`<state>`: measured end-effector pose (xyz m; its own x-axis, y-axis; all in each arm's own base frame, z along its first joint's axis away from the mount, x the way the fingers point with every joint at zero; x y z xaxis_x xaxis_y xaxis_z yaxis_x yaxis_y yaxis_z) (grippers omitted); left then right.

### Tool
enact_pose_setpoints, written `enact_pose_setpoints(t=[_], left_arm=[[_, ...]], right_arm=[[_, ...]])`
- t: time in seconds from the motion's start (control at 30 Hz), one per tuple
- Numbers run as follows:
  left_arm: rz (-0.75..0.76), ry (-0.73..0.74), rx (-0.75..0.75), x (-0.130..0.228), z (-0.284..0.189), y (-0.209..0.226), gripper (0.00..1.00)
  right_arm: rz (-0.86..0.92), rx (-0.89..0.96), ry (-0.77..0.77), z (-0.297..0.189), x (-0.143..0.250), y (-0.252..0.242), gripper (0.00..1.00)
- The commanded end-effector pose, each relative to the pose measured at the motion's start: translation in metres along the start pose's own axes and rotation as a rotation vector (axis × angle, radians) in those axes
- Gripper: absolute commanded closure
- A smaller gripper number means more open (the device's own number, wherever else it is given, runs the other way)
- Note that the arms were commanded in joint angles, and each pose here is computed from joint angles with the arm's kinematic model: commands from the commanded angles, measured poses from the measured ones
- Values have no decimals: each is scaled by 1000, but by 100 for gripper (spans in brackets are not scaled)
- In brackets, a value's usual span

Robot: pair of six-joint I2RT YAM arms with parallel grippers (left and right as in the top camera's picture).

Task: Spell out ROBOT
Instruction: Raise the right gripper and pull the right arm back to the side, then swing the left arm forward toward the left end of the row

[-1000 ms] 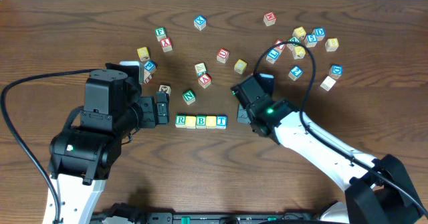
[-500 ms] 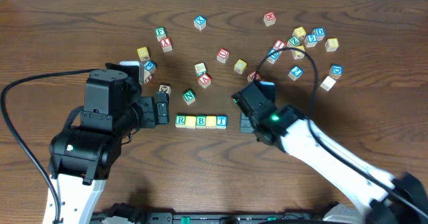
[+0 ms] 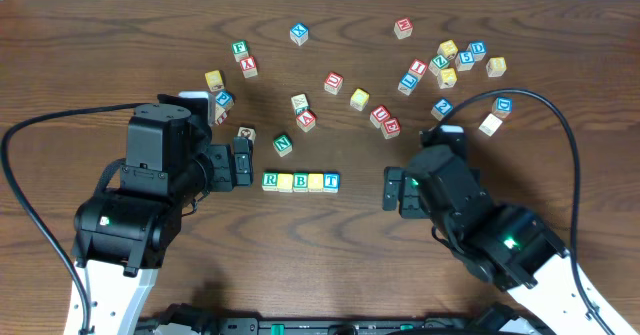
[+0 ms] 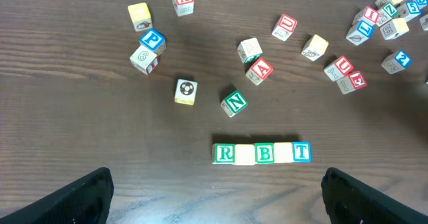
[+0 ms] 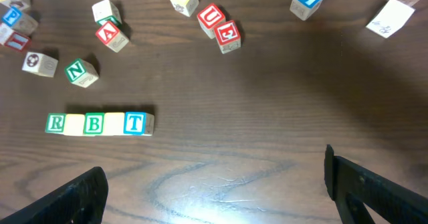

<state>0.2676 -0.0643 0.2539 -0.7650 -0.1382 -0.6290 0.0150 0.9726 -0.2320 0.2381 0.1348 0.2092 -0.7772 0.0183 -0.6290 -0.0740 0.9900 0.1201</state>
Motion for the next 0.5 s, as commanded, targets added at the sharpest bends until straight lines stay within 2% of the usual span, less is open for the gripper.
enact_pose_setpoints(t=[0.0,0.47], left_arm=[[8,-18,9,-6,-5,-2,2],[8,-18,10,-6,-5,-2,2]], right_arm=[[-16,16,-18,-3,-4,-5,1],[-25,22,13,0,2,-5,1]])
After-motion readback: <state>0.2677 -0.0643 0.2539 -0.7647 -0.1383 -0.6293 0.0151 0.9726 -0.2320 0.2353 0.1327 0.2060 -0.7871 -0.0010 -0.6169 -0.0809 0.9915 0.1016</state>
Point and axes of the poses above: each gripper's point midway between its finger pads, its own z axis out along the fingers, its own y axis along the line the jaws close on, x = y × z, the point moved 1 cm from there along -z, back along the fingers, and after that the axes turned 4 degrees about -z, right-handed, at the moved point
